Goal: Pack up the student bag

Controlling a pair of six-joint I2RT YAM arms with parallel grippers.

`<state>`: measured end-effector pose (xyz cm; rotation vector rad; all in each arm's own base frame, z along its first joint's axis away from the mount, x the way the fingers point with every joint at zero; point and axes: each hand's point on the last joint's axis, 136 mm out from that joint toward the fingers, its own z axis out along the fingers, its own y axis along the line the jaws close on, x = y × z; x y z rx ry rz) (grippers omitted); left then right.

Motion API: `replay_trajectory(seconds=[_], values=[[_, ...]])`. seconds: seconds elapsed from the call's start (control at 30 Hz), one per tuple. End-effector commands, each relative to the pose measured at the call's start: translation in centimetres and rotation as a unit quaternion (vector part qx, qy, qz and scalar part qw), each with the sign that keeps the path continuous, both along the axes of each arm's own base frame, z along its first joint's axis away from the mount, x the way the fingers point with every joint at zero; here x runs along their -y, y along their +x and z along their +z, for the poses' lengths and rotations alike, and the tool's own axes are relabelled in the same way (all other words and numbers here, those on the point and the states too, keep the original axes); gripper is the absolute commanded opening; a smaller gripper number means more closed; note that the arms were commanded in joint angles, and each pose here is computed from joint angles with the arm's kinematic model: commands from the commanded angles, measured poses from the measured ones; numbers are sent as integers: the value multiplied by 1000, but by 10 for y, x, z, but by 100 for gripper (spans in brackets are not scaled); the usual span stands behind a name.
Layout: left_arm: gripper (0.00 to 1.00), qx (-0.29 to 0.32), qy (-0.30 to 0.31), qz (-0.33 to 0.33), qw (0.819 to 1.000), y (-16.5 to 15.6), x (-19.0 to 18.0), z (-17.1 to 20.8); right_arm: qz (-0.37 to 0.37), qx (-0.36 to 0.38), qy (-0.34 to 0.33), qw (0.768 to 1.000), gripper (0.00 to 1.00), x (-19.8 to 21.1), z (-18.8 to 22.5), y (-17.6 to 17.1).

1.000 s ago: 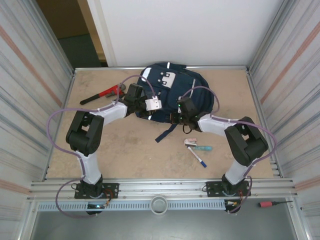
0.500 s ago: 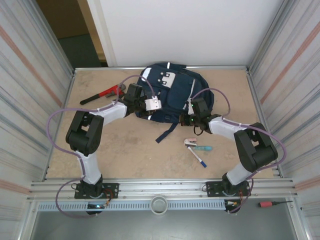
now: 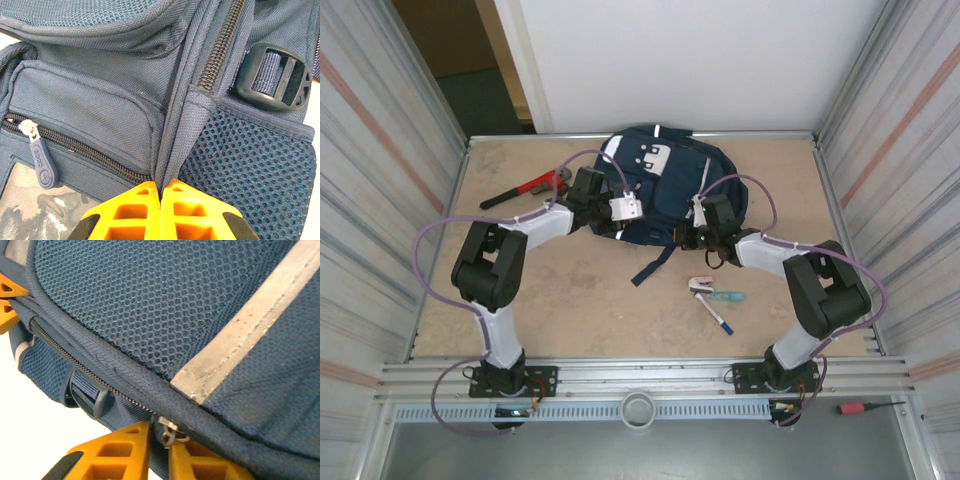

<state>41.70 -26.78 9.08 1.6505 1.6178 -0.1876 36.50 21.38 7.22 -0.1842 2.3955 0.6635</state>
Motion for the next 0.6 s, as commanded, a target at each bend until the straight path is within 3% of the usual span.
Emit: replay_trajectory(seconds=[0.0, 0.1, 0.37, 0.43, 0.57], values=[[0, -8, -7, -4, 1000, -7, -1, 9, -9, 24, -12, 1000, 9, 0, 2, 10], [0, -8, -5, -2, 1000, -7, -3, 9, -36, 19, -31, 999, 0, 13, -2, 9], [0, 3, -8, 15, 1000, -1, -15, 13, -138, -5, -60, 989, 0, 70, -2, -3], [0, 5, -6, 18, 1000, 0, -16, 13, -129, -1, -51, 990, 0, 72, 2, -4], [0, 4, -13, 11, 1000, -2, -12, 16, -42, 21, -27, 999, 0, 41, 15, -13]])
